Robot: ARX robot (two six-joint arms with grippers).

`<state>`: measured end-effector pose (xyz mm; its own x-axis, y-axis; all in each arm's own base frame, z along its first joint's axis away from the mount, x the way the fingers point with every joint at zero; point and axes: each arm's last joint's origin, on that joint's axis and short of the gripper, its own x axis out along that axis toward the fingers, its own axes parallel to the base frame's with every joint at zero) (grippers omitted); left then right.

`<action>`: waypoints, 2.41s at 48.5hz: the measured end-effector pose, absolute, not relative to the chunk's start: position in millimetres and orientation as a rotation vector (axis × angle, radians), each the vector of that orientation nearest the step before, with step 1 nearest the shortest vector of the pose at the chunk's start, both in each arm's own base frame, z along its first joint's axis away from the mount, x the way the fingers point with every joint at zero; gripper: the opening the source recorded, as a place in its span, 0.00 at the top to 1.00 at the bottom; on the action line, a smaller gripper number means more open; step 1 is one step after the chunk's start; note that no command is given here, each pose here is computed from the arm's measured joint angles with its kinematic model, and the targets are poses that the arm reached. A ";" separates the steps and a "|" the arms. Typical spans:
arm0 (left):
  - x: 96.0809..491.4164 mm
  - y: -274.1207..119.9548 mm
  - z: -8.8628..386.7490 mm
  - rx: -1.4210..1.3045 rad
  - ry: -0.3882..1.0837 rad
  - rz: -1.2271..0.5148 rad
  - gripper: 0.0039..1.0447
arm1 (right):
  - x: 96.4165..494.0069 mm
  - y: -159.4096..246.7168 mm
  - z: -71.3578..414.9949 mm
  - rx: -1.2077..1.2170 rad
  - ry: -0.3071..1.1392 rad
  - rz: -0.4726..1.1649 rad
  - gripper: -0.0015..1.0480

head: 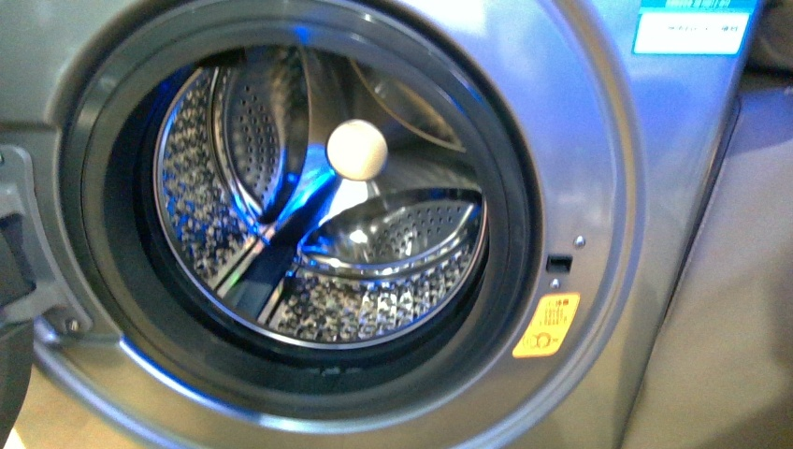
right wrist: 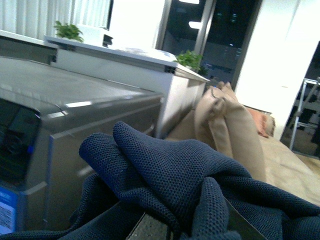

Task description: Put clothes into washing machine

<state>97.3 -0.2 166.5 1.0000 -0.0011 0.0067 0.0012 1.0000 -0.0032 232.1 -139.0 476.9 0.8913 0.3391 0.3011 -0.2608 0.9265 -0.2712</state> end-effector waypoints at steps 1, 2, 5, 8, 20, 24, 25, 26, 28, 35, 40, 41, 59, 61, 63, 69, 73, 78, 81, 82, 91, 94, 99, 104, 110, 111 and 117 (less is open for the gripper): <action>97.3 -0.2 166.5 -0.003 -0.007 -0.001 0.06 | 232.9 -128.5 485.2 -0.224 -0.356 0.336 0.94; 97.3 -0.2 166.5 -0.003 -0.007 -0.001 0.06 | 233.7 -119.3 492.0 -0.219 -0.360 0.352 0.94; 97.3 -0.2 166.5 -0.003 -0.007 -0.001 0.06 | 237.0 -90.1 511.0 -0.218 -0.366 0.390 0.94; 97.3 -0.2 166.5 -0.003 -0.007 -0.001 0.06 | 239.4 -66.4 522.6 -0.221 -0.362 0.420 0.94; 97.3 -0.2 166.5 -0.003 -0.007 -0.001 0.06 | 247.5 22.3 554.7 -0.198 -0.343 0.533 0.94; 97.3 -0.2 166.5 -0.003 -0.007 -0.001 0.06 | 245.0 47.4 560.5 -0.190 -0.343 0.583 0.94; 97.3 -0.2 166.5 -0.003 -0.007 -0.001 0.06 | 243.7 53.5 561.8 -0.187 -0.343 0.597 0.94; 97.3 -0.2 166.5 -0.003 -0.007 -0.001 0.06 | 242.5 59.6 562.9 -0.184 -0.343 0.611 0.94; 97.3 -0.2 166.5 -0.003 -0.007 -0.001 0.06 | 239.7 71.7 564.8 -0.180 -0.346 0.638 0.94; 97.3 -0.2 166.5 -0.003 -0.007 -0.001 0.06 | 229.2 114.7 566.1 -0.178 -0.349 0.733 0.94; 97.3 -0.2 166.5 -0.003 -0.007 -0.001 0.06 | 227.4 132.0 564.1 -0.181 -0.349 0.791 0.94; 97.3 -0.2 166.5 -0.003 -0.007 -0.001 0.06 | 228.1 134.3 563.5 -0.180 -0.347 0.800 0.94; 97.3 -0.2 166.5 -0.003 -0.007 -0.001 0.06 | 229.8 138.9 562.9 -0.171 -0.353 0.821 0.94; 97.3 -0.2 166.5 -0.003 -0.007 -0.001 0.06 | 229.8 138.9 562.9 -0.171 -0.353 0.821 0.94; 97.3 -0.2 166.5 -0.003 -0.007 -0.001 0.06 | 229.9 138.8 562.9 -0.171 -0.353 0.820 0.94; 97.3 -0.2 166.5 -0.003 -0.007 -0.001 0.06 | 230.0 138.7 562.9 -0.171 -0.353 0.816 0.94; 97.3 -0.2 166.5 -0.003 -0.007 -0.001 0.06 | 230.0 138.7 562.9 -0.171 -0.353 0.816 0.94; 97.3 -0.2 166.5 -0.003 -0.007 -0.001 0.06 | 229.9 138.7 563.0 -0.171 -0.353 0.816 0.94; 97.7 0.3 166.4 -0.015 -0.011 -0.010 0.06 | 230.0 138.7 562.9 -0.171 -0.353 0.816 0.94; 98.8 0.4 170.0 -0.057 -0.047 -0.100 0.06 | 230.0 138.7 562.9 -0.171 -0.353 0.816 0.94; 106.3 14.1 197.8 -0.241 -0.172 -0.410 0.06 | 229.7 138.7 563.1 -0.171 -0.353 0.817 0.94; 109.2 14.6 217.8 -0.258 -0.200 -0.447 0.06 | 229.7 138.7 563.1 -0.171 -0.353 0.817 0.94; 110.4 11.4 250.0 -0.242 -0.258 -0.497 0.06 | 229.7 138.7 563.1 -0.171 -0.353 0.817 0.94; 111.2 4.2 285.0 -0.214 -0.326 -0.540 0.06 | 229.7 138.7 563.1 -0.171 -0.354 0.817 0.94; 112.0 -7.9 320.1 -0.193 -0.387 -0.586 0.06 | 229.7 138.7 563.1 -0.171 -0.353 0.817 0.94; 111.9 -10.7 326.3 -0.188 -0.398 -0.598 0.06 | 229.7 138.7 563.1 -0.171 -0.353 0.817 0.94; 114.0 -28.6 359.5 -0.156 -0.460 -0.692 0.06 | 229.7 138.7 563.1 -0.171 -0.353 0.817 0.94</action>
